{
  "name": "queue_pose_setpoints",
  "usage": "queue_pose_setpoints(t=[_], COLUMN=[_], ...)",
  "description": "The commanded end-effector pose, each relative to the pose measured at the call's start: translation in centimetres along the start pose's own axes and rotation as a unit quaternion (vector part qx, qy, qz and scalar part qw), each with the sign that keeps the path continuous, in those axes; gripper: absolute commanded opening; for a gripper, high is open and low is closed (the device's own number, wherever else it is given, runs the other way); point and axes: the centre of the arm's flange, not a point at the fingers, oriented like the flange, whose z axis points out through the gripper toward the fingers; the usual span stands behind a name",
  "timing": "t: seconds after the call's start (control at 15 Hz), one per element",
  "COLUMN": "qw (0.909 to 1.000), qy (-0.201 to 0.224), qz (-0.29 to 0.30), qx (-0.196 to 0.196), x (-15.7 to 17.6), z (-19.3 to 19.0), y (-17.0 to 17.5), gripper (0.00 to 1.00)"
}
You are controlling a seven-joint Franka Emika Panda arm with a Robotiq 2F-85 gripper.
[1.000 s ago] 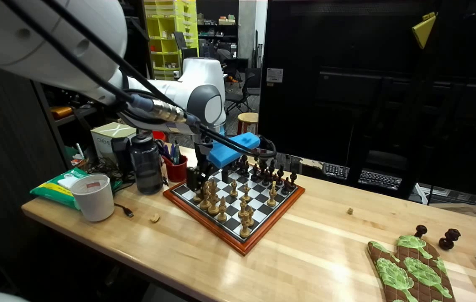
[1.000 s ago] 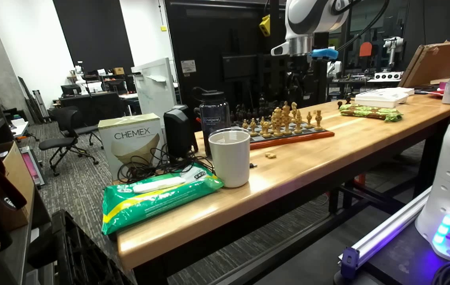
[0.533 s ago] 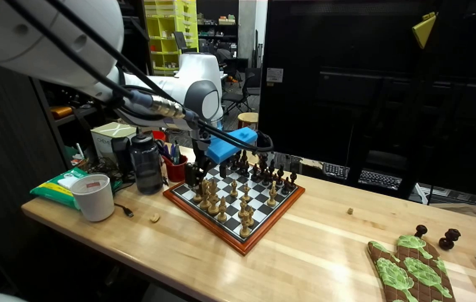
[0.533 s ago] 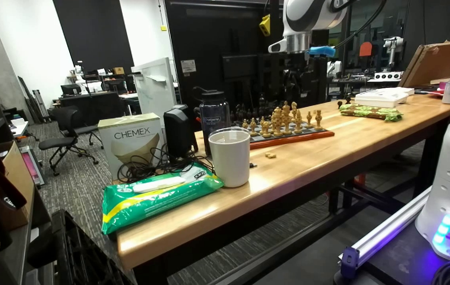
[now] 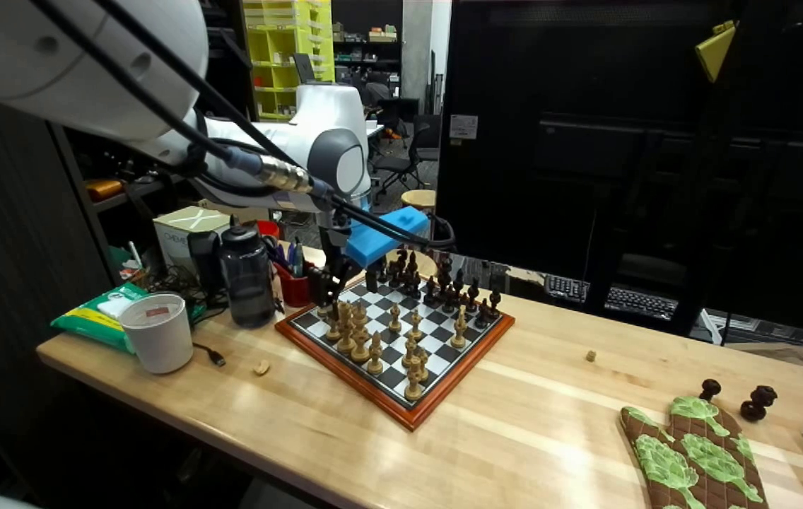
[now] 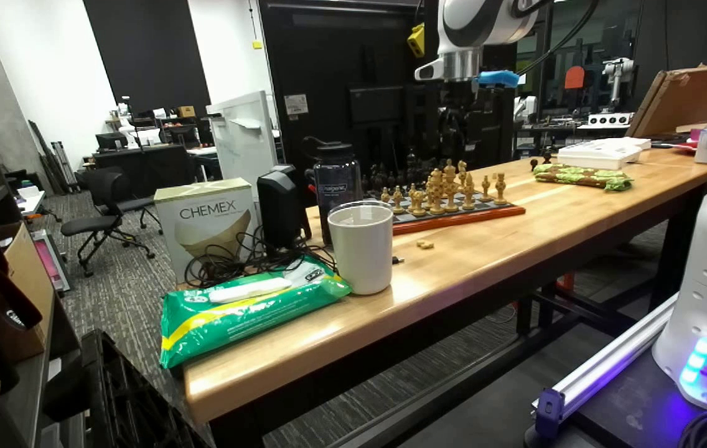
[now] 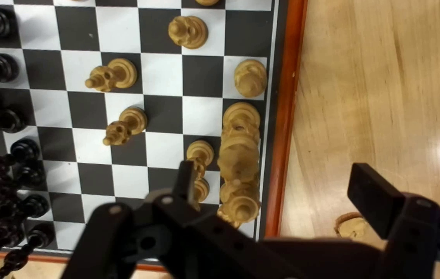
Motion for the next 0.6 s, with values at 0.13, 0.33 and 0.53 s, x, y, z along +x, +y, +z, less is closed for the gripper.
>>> queue_pose_setpoints(t=[0.13,0.33,0.53], qw=[0.9999,0.9998,0.9998], qy=[0.0,-0.003,-0.005], qz=[-0.011,-0.01,-0.009], qx=[0.009,0.015,0.019], x=[0.7,1.0,1.2], z=[0.4,1.0,1.4], y=[1.9,2.5,3.0], gripper=[1.0,1.0,1.0])
